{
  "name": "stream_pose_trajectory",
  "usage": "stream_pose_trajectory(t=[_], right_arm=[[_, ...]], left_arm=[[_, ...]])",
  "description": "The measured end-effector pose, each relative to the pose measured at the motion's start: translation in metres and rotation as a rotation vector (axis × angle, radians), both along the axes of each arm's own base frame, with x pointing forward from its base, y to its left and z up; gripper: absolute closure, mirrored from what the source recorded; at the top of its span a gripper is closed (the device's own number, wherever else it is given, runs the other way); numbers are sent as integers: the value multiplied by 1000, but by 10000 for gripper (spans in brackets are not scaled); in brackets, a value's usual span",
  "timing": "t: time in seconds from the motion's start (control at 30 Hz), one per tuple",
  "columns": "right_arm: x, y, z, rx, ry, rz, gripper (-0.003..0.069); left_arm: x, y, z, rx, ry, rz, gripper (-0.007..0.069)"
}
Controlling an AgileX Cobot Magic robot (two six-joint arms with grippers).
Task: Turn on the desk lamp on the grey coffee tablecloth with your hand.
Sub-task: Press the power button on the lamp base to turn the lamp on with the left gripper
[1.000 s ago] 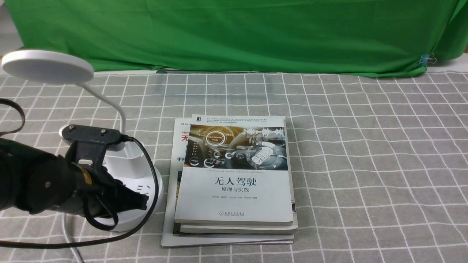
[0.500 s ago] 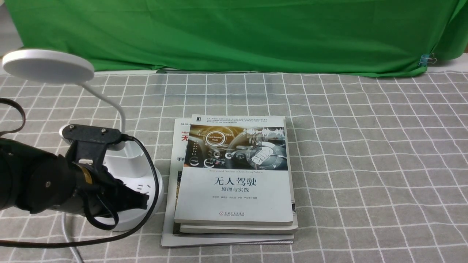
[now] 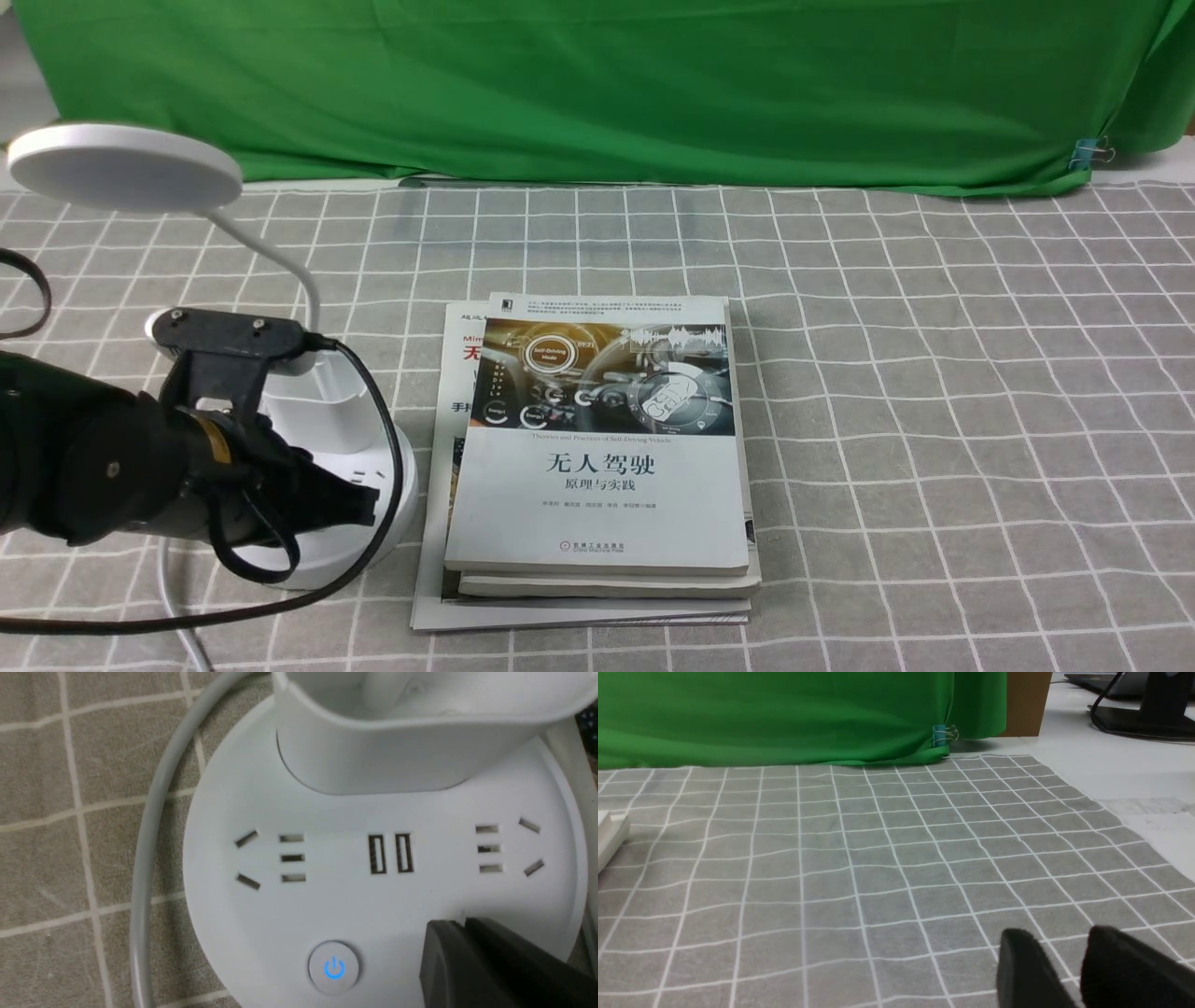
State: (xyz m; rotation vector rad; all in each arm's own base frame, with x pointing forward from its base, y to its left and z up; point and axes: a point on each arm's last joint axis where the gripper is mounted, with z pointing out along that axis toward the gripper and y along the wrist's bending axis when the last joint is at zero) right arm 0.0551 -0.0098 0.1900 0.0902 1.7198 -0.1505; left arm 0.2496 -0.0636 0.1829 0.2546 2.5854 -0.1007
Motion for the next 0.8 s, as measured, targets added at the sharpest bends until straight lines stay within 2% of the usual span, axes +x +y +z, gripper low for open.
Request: stream_pose_trajectory(t=[0.8], right_arm=[[0,0,0,0,0,0,414]], left_arm=[[5,-2,-8,-2,6,-2,614]])
